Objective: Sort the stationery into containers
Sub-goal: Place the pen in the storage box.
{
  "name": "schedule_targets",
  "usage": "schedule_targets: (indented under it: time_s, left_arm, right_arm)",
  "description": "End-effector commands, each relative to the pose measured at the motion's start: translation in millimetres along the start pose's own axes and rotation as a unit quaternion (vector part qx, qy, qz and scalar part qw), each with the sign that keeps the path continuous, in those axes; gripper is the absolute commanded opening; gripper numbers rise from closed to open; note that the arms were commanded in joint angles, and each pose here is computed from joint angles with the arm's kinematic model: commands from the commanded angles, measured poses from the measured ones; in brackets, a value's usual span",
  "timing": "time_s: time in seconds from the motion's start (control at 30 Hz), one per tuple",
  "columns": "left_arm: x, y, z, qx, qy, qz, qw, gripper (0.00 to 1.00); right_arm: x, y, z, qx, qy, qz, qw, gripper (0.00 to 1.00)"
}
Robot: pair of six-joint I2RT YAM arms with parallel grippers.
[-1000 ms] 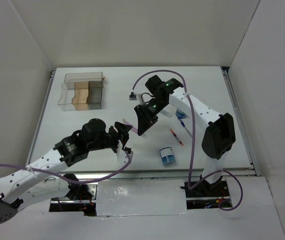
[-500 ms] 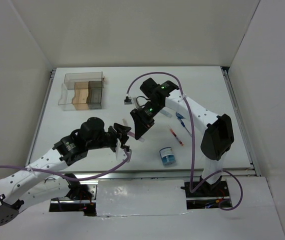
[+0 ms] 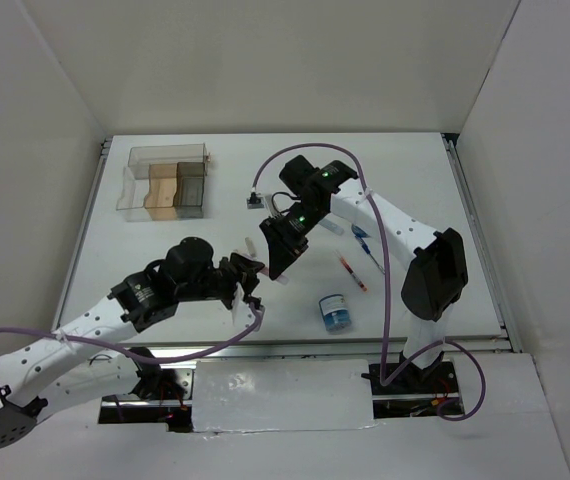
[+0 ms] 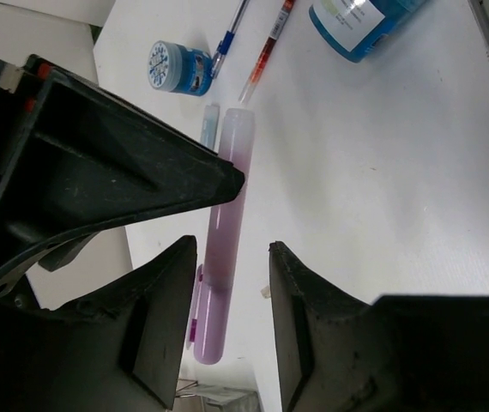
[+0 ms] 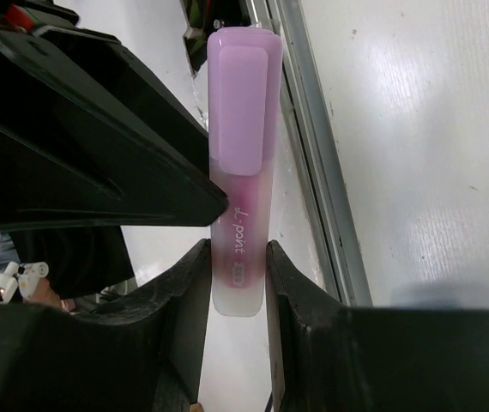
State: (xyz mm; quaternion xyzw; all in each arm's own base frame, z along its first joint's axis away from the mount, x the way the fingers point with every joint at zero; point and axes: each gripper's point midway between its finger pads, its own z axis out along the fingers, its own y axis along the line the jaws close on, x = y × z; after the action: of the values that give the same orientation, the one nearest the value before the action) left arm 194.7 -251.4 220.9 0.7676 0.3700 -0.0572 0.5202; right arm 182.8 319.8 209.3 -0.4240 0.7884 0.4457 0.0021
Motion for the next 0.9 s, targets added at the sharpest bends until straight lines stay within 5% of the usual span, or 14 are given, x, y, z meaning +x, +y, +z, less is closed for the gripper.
schedule_targets:
  time_s: [0.0,0.17,0.37,0.43,0.47,0.57,0.87]
  left_arm:
    - [-7,9,3,-0.004,-0.003,0.001,1.000,0.50]
    - [-7,11,6,-0.007,0.004,-0.002,1.000,0.47]
    - [-4,16,7,-0.014,0.015,-0.018,1.000,0.30]
    - [-5,17,6,-0.017,0.016,-0.023,0.999,0.18]
    - [-4,18,5,-0.020,0.020,-0.028,0.999,0.10]
    - [0,20,0,-0.033,0.028,-0.050,0.998,0.03]
    - [74,39,-44,-0.059,0.065,-0.134,0.987,0.00]
  right_arm:
    - [-6,21,-5,-0.019,-0.006,-0.023,1.000,0.00]
    - [-4,20,-4,-0.016,-0.002,-0.020,1.000,0.00]
    - [-2,19,-2,-0.014,0.001,-0.018,1.000,0.00]
    - [-4,18,-2,-0.011,-0.001,-0.012,1.000,0.10]
    - [-4,15,-2,-0.006,-0.001,-0.012,1.000,0.29]
    - [-11,8,-12,0.008,-0.014,-0.001,1.000,0.55]
    - [-38,-83,-136,0.127,-0.174,0.083,0.973,0.56]
